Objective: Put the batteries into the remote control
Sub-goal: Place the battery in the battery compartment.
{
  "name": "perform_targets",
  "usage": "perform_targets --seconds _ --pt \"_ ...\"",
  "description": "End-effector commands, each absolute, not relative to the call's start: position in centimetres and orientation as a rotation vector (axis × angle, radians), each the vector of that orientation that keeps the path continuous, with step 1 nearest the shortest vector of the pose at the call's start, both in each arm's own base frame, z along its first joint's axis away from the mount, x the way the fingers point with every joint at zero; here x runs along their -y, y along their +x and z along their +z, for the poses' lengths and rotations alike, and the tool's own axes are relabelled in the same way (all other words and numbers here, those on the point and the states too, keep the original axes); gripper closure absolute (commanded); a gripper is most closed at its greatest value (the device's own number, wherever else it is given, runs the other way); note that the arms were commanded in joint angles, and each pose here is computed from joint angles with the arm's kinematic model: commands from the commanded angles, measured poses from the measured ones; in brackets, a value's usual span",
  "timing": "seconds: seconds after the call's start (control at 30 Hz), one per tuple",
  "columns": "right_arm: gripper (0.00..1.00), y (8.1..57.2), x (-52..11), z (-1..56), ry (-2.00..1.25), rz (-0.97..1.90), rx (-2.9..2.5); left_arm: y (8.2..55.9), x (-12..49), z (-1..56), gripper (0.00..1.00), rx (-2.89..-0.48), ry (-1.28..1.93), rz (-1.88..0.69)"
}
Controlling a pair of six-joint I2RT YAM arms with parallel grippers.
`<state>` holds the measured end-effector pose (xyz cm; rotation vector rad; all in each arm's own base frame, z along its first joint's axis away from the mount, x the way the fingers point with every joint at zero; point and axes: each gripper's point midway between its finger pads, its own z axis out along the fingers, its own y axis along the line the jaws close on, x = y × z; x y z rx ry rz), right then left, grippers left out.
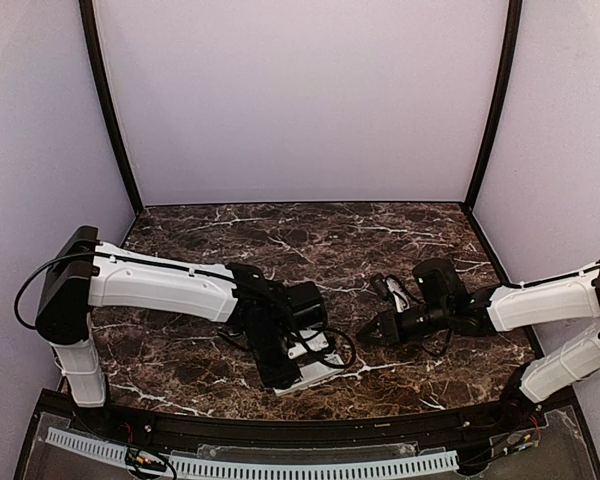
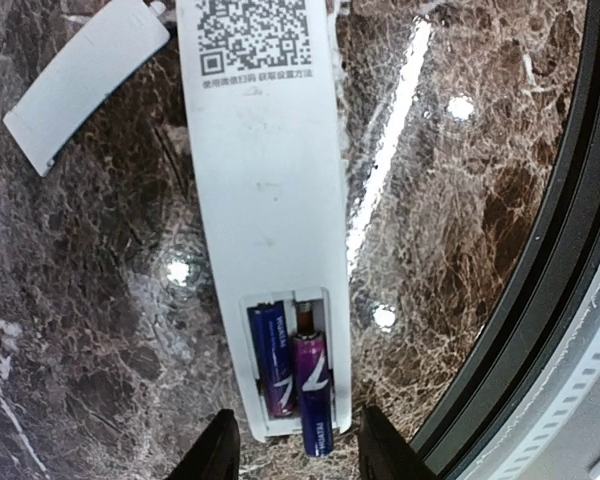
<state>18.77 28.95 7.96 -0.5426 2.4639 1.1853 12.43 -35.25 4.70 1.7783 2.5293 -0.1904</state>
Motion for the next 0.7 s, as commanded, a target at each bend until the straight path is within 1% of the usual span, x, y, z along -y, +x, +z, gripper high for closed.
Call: perform_targets --seconds 0.0,0.1,0.23,0.27,0.4,0.67 --pt "0.75 19.0 -29.4 8.7 -0.556 1.229 -2.424 12.9 35.3 8.0 0.56 -2.459 1.698 -0.316" --pt "0.75 18.8 -29.7 8.8 -0.567 1.263 -2.419 12.7 34.0 8.6 0.52 -2.440 1.660 -0.366" --pt "0.73 18.4 -30.2 8.5 -0.578 1.316 -2.424 12.5 32.9 8.7 0.51 -2.409 1.609 -0.436" --pt "0.73 18.3 -30.4 8.4 -0.582 1.328 -2.426 12.7 33.2 9.2 0.51 -2.383 1.585 -0.467" --pt "0.72 17.9 -31.0 7.4 -0.600 1.350 -2.457 12.7 32.2 8.0 0.52 -2.396 1.565 -0.475" --pt "0.71 17.6 -32.0 6.6 -0.621 1.380 -2.478 12.5 32.4 6.3 0.55 -2.395 1.579 -0.495"
